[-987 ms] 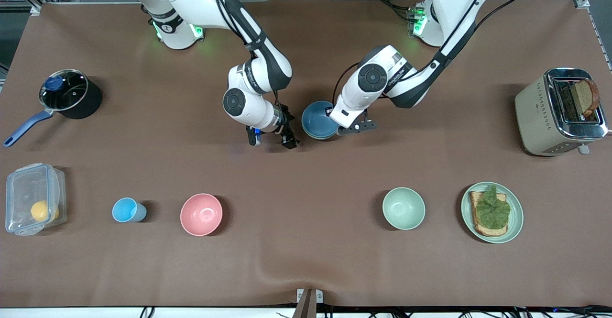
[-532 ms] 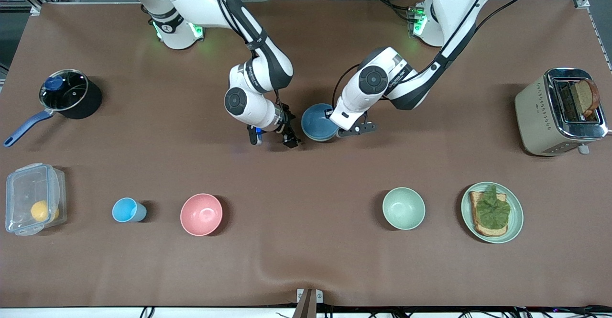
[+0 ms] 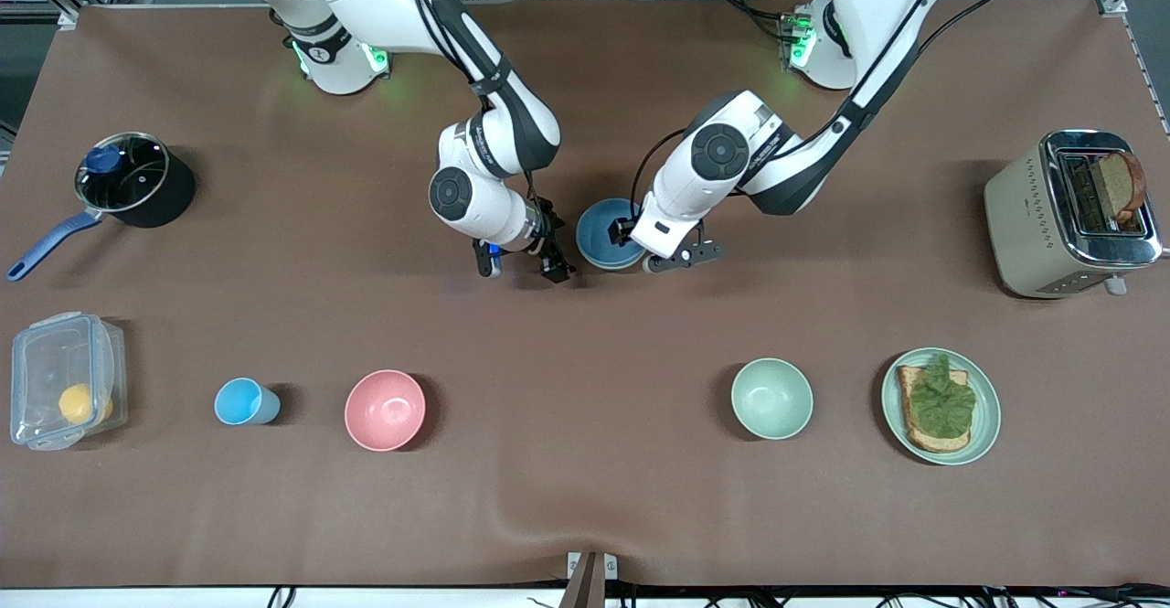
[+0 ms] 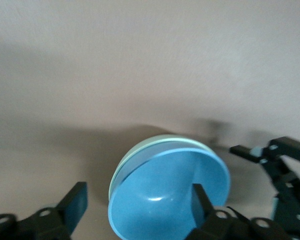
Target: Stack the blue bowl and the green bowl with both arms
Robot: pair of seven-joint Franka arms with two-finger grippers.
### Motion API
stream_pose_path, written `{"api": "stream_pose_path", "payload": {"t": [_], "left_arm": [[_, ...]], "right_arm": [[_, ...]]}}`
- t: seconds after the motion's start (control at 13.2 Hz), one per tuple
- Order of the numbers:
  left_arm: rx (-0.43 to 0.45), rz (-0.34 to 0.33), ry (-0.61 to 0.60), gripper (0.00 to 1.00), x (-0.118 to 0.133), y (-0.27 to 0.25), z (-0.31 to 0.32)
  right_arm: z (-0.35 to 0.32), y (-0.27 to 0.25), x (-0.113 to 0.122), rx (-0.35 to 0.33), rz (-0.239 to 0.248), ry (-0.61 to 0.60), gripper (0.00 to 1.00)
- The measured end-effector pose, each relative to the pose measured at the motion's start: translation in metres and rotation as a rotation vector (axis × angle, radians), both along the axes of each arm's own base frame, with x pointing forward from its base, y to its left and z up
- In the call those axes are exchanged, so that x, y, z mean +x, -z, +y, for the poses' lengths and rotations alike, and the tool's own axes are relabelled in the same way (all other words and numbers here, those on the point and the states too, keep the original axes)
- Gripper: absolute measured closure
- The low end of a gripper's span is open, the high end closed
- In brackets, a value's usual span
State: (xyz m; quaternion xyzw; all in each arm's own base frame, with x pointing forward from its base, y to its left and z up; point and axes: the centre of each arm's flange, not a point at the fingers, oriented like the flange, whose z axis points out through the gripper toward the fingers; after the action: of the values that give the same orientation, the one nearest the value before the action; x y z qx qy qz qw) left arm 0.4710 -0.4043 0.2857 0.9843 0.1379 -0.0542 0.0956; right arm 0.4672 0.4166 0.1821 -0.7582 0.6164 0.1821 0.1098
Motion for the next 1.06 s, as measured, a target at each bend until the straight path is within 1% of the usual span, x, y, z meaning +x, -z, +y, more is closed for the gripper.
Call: {"api": "stream_pose_path", "payload": {"t": [0.08, 0.23, 0.38, 0.53, 0.68, 0.84, 1.06], "left_arm": [[0.009, -0.031, -0.010, 0.00, 0.007, -0.022, 0.006], [0.039, -0.089, -0.044, 0.00, 0.024, -0.071, 0.029], [0.072, -0.126, -0.072, 0.00, 0.041, -0.113, 0.056], [0.104, -0.130, -0.074, 0.00, 0.060, -0.145, 0.084], [0.125, -0.116, -0.075, 0.00, 0.079, -0.169, 0.110], [0.144, -0.096, -0.077, 0.00, 0.090, -0.189, 0.130], [0.146, -0.105, -0.089, 0.00, 0.103, -0.217, 0.149]], "right_arm": [[0.000, 0.000, 0.000, 0.000, 0.000, 0.000, 0.00], [0.000, 0.000, 0.000, 0.000, 0.001, -0.003, 0.00], [-0.002, 0.001, 0.000, 0.001, 0.010, -0.034, 0.00], [-0.011, 0.000, 0.003, -0.007, 0.052, -0.083, 0.00], [-0.035, -0.012, 0.016, -0.034, 0.119, -0.135, 0.00], [-0.064, -0.032, 0.032, -0.061, 0.144, -0.163, 0.00], [-0.098, -0.059, 0.042, -0.114, 0.185, -0.225, 0.00]]}}
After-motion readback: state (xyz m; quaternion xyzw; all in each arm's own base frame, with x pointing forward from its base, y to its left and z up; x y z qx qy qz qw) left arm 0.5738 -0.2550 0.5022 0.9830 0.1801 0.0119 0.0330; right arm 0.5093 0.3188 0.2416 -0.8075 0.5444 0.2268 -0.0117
